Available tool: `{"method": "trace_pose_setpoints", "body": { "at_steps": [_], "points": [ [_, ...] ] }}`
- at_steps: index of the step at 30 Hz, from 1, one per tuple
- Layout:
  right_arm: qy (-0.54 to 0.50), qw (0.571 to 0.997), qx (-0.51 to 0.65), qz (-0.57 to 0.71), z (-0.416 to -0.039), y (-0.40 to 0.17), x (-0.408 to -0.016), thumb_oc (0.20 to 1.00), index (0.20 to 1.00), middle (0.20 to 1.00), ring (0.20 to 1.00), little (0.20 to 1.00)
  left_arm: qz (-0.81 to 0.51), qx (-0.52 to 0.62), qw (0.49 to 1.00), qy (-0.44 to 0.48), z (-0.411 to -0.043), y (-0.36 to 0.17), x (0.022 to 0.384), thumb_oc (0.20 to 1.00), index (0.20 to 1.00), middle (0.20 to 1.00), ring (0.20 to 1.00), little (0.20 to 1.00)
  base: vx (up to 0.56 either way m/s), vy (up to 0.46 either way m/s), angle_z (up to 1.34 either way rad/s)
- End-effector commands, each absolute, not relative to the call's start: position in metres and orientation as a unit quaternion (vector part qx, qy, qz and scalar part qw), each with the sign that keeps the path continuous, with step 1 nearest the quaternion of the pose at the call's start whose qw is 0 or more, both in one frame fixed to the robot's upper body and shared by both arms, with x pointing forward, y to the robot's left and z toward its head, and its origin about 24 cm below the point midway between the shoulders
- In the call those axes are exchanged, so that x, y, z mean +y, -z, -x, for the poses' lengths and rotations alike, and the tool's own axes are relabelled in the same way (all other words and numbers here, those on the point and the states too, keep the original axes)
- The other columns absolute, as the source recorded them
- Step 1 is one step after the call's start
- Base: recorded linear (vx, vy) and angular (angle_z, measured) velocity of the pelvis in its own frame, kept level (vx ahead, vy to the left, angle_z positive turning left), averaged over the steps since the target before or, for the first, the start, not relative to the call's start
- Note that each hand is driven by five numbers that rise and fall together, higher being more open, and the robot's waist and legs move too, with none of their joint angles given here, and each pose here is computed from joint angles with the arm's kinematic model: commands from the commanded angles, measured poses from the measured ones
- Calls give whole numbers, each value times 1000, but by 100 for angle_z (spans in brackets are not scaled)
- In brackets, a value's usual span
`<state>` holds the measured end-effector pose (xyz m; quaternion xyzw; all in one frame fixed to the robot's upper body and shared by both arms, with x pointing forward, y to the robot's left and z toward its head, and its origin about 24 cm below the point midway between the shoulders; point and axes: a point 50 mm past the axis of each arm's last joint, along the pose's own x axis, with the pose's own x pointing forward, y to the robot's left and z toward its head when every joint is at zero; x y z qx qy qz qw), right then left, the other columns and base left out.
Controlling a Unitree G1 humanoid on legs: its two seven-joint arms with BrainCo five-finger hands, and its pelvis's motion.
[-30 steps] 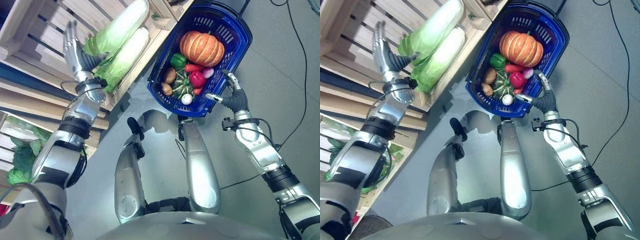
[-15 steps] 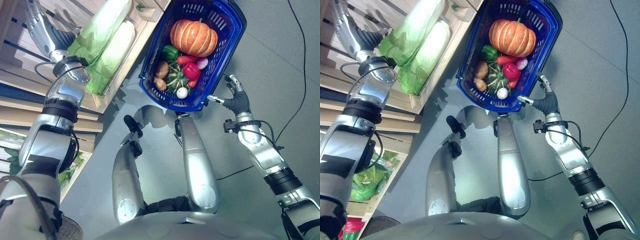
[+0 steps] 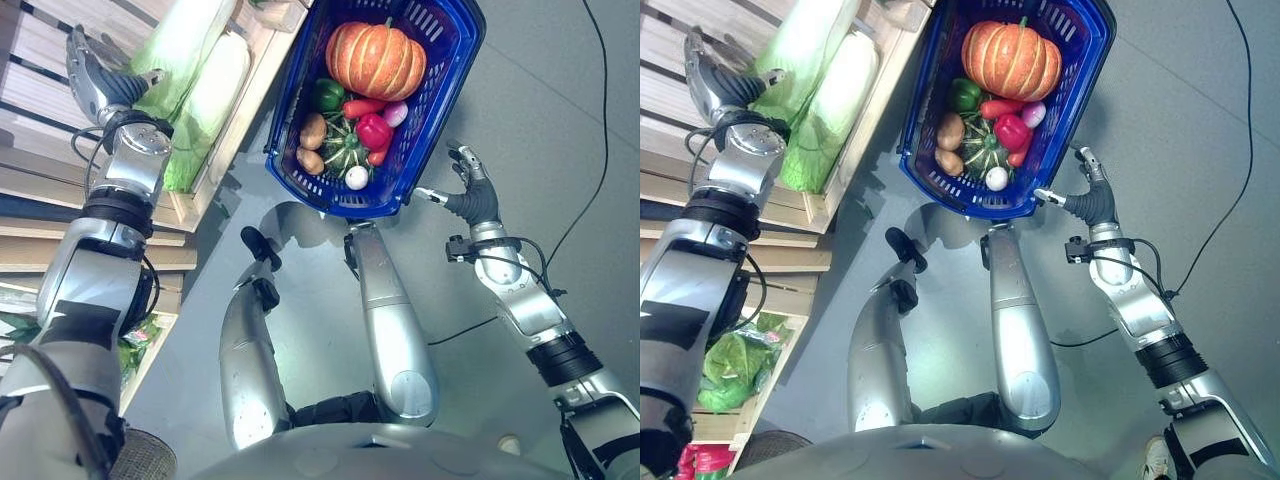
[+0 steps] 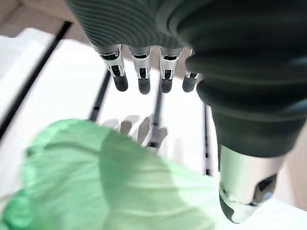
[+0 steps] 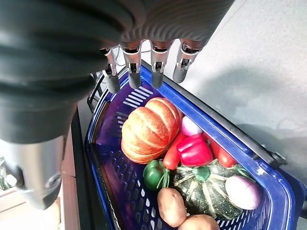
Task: Pick up fruits and vegetables into the basket
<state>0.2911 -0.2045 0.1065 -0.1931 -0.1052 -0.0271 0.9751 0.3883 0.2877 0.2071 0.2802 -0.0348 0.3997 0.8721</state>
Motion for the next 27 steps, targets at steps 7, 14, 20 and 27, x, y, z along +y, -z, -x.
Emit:
{"method": "trace_pose_setpoints", "body": {
  "at_steps": [7, 14, 20, 27],
  "points": [
    [30, 977, -123, 173, -295, -123, -205, 1000, 1000, 1000, 1000, 1000, -260, 51, 876, -402, -380, -188, 317, 1000, 1000, 1000, 1000, 1000, 10, 59, -4],
    [30, 976, -120, 180, -296, -123, -208, 1000, 1000, 1000, 1000, 1000, -271, 75, 872, -401, -377, -183, 323, 1000, 1000, 1000, 1000, 1000, 9, 40, -6],
    [31, 976, -115, 184, -296, -125, -212, 1000, 1000, 1000, 1000, 1000, -308, 87, 858, -403, -374, -182, 330, 1000, 1000, 1000, 1000, 1000, 9, 30, -2],
    [31, 975, -115, 189, -297, -125, -217, 1000, 1000, 1000, 1000, 1000, -413, 88, 807, -413, -371, -198, 339, 1000, 1000, 1000, 1000, 1000, 6, 32, -7]
  ]
}}
